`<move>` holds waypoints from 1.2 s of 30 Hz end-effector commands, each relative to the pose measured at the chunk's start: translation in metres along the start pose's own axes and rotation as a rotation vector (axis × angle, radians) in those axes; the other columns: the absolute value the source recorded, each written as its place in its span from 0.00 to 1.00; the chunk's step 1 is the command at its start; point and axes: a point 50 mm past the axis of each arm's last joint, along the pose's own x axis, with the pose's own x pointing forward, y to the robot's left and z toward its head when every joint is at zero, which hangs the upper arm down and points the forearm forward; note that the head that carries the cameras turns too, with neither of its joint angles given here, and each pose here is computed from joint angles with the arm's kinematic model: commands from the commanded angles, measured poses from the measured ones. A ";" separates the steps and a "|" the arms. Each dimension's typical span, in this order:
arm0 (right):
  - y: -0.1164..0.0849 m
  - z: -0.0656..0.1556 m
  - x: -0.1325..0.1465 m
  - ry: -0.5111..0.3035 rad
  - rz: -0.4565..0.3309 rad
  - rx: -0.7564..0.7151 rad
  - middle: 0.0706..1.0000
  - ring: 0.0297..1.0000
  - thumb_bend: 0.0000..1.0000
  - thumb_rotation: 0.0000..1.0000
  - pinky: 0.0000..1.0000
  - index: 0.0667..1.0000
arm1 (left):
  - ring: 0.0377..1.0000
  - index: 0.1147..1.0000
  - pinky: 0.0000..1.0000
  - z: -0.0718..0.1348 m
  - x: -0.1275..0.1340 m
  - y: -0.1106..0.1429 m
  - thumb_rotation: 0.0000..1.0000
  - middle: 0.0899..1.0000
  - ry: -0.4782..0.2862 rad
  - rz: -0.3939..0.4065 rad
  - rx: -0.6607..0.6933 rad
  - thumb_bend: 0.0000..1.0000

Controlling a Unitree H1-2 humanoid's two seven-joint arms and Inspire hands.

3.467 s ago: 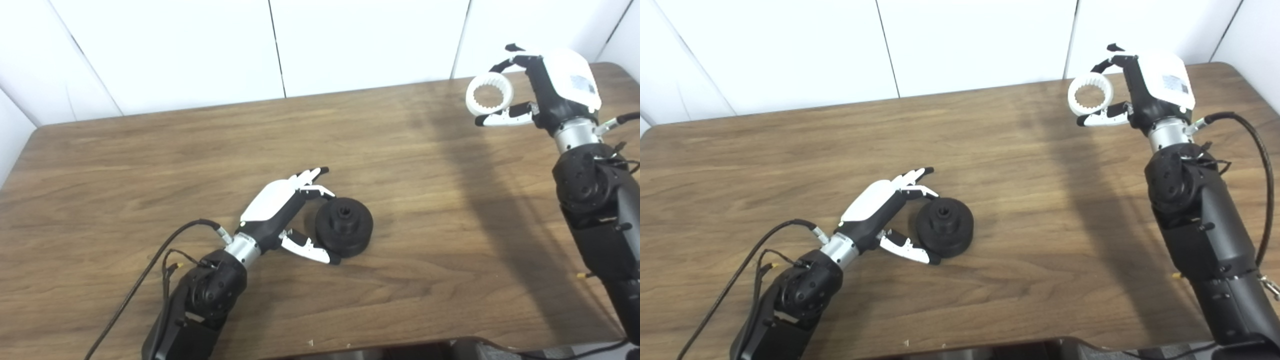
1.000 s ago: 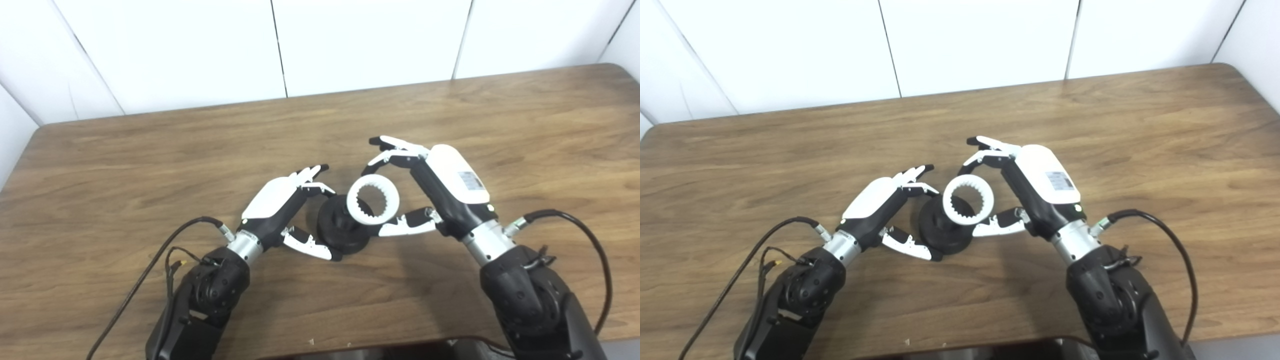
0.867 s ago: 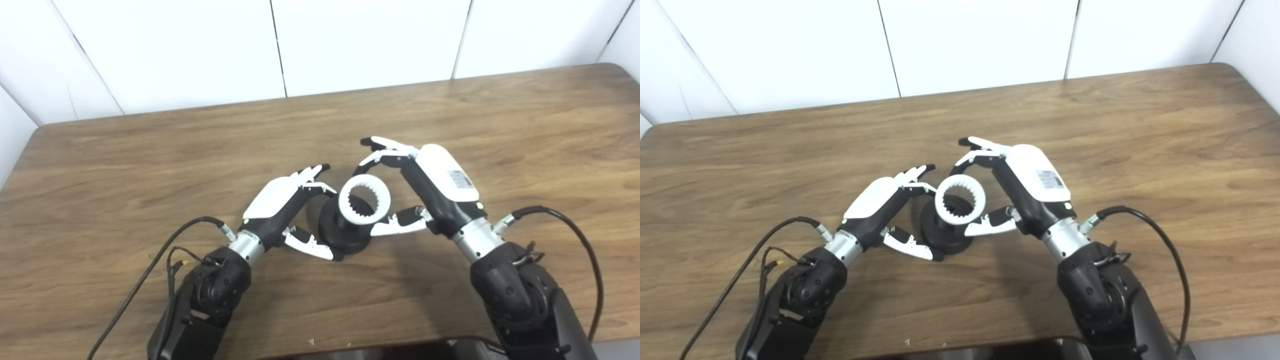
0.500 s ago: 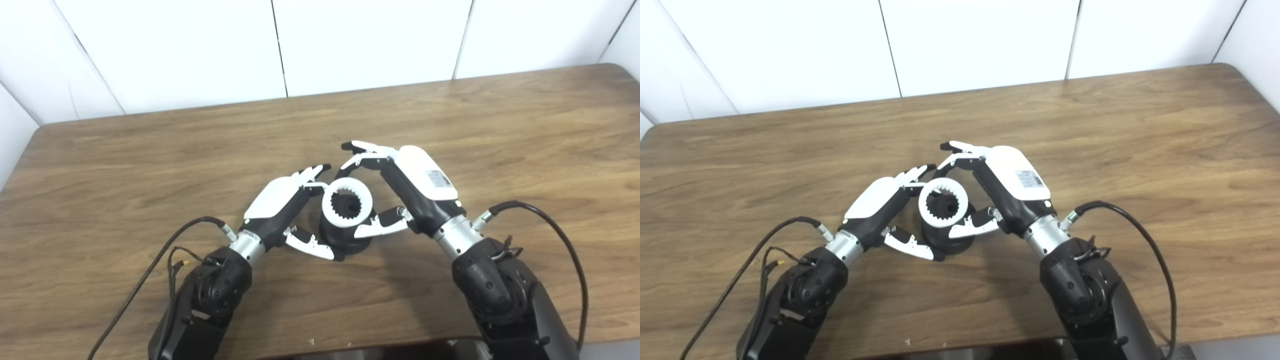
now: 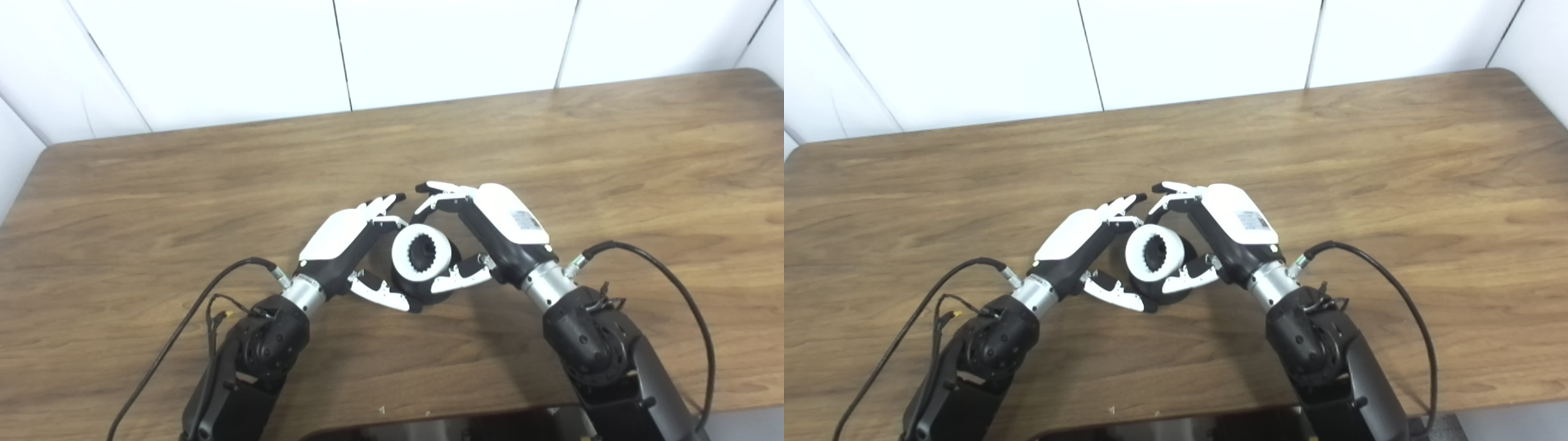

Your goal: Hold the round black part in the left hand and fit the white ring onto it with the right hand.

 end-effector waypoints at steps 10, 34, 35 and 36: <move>-0.017 0.004 0.001 -0.053 -0.067 -0.031 0.85 0.84 0.52 0.16 0.87 0.46 | 1.00 0.59 1.00 0.010 0.004 0.021 0.30 1.00 -0.024 0.024 0.066 0.96; -0.001 -0.020 -0.006 0.041 -0.005 -0.058 0.85 0.83 0.52 0.16 0.84 0.46 | 1.00 0.58 1.00 0.010 0.003 0.026 0.31 1.00 -0.030 0.025 0.069 0.95; -0.001 -0.020 -0.006 0.045 0.001 -0.060 0.85 0.83 0.52 0.17 0.84 0.46 | 1.00 0.58 1.00 0.010 0.003 0.026 0.31 1.00 -0.028 0.025 0.068 0.95; 0.000 -0.021 -0.006 0.048 0.005 -0.062 0.85 0.83 0.52 0.17 0.84 0.46 | 1.00 0.58 1.00 0.010 0.003 0.026 0.31 1.00 -0.029 0.026 0.069 0.95</move>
